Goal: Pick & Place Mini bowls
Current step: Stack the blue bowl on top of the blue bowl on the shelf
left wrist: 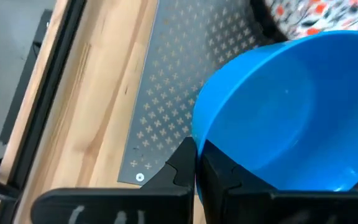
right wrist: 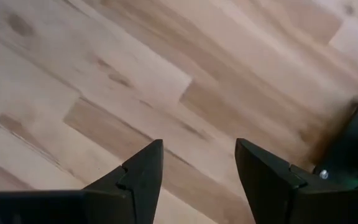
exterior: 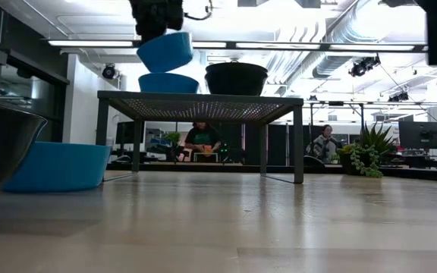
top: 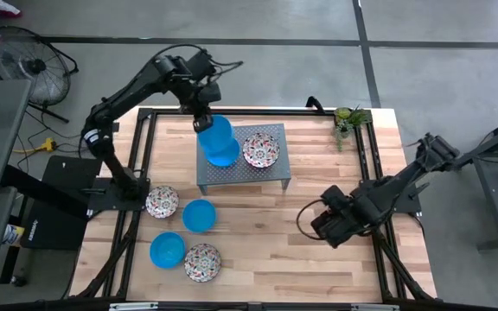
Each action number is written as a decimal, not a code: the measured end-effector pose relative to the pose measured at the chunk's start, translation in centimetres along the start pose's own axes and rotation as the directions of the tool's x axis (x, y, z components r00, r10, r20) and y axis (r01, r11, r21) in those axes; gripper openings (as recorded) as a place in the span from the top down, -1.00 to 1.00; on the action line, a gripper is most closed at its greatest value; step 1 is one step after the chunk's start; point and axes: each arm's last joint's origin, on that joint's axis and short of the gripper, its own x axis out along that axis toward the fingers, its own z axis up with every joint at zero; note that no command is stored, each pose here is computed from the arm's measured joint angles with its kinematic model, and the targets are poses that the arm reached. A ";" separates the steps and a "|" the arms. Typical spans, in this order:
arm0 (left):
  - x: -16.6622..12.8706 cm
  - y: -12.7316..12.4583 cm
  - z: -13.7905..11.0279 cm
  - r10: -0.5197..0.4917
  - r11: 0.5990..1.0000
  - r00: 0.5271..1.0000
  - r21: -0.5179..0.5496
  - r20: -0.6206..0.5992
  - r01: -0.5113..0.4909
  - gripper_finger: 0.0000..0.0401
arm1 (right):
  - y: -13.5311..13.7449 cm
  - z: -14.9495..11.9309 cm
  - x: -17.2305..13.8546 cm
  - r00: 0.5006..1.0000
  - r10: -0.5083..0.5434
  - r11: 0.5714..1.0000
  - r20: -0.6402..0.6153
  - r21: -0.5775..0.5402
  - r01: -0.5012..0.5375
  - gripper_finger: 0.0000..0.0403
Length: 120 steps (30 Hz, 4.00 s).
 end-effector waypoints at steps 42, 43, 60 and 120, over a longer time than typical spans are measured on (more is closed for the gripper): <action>5.6 -1.9 2.9 -0.002 1.000 0.972 -0.024 -0.233 -0.004 1.00 | -3.4 -1.7 2.5 0.988 0.147 0.981 -0.036 -0.122 -0.151 0.07; 5.8 -1.8 2.9 0.003 1.000 0.971 -0.022 -0.239 -0.009 1.00 | -3.4 -1.7 2.5 0.988 0.148 0.981 -0.036 -0.122 -0.152 0.07; 5.8 -1.7 2.9 0.026 0.999 0.969 -0.011 -0.244 -0.030 1.00 | -3.2 -1.7 2.5 0.986 0.160 0.976 -0.035 -0.144 -0.164 0.07; 8.7 -2.1 2.0 -0.037 0.999 0.937 -0.015 -0.347 0.034 1.00 | -3.1 -1.7 2.4 0.984 0.178 0.966 -0.028 -0.187 -0.180 0.07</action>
